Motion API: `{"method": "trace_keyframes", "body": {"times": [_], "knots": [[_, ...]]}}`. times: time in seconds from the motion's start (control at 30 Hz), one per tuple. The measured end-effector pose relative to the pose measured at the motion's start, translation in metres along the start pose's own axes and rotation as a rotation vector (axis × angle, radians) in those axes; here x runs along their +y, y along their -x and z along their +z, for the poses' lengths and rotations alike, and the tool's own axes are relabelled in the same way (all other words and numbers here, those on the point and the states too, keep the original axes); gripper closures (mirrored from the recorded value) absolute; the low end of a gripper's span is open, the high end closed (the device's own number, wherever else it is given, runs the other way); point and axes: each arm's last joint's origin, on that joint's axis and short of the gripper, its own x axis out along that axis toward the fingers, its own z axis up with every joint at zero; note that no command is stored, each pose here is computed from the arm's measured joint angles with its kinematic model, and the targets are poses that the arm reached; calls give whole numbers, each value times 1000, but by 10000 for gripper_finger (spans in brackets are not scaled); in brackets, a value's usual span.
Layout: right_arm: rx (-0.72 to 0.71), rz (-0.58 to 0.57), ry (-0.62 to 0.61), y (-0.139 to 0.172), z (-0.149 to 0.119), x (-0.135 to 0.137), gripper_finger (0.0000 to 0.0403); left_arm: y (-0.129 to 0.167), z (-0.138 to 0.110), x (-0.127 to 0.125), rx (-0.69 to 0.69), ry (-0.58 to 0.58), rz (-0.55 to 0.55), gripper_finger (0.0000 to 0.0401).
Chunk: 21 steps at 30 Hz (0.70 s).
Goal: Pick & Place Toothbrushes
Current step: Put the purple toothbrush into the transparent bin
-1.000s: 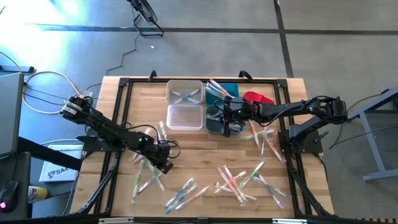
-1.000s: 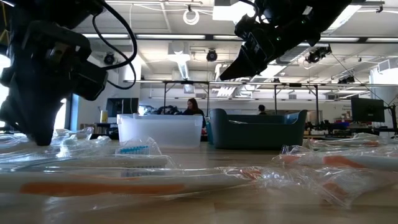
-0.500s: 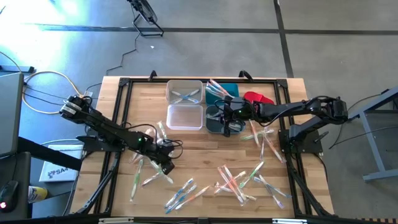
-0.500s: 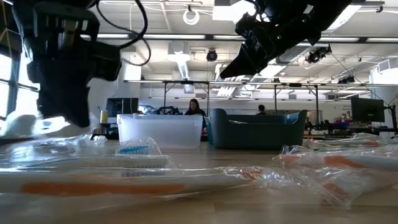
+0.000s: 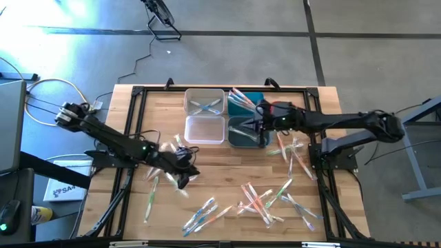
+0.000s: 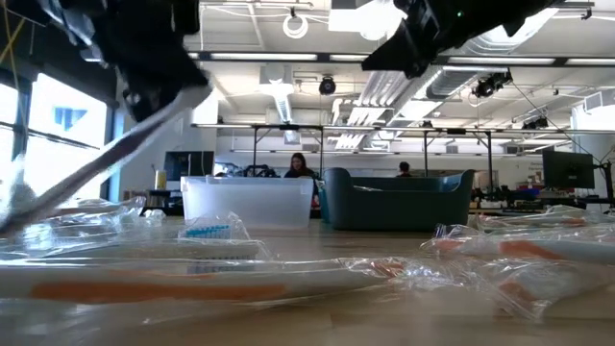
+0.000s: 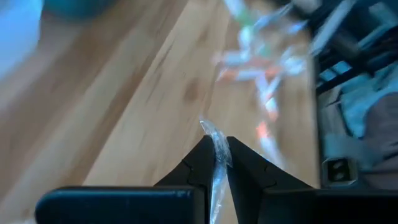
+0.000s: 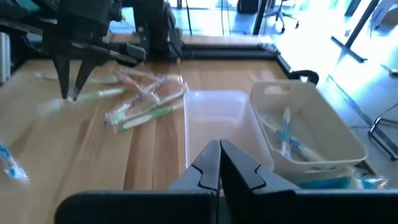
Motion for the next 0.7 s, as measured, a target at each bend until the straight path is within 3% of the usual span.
{"method": "trace_keyframes", "body": {"times": [0.13,0.47,0.7], "knots": [[-43,-3,3,18,8,0,401,9,12,-8,-120,-96,-60,368],[-103,-7,6,41,18,1,401,26,27,-10,-301,-266,22,368],[-97,-7,5,42,17,1,401,34,45,-15,-412,-327,16,368]]}}
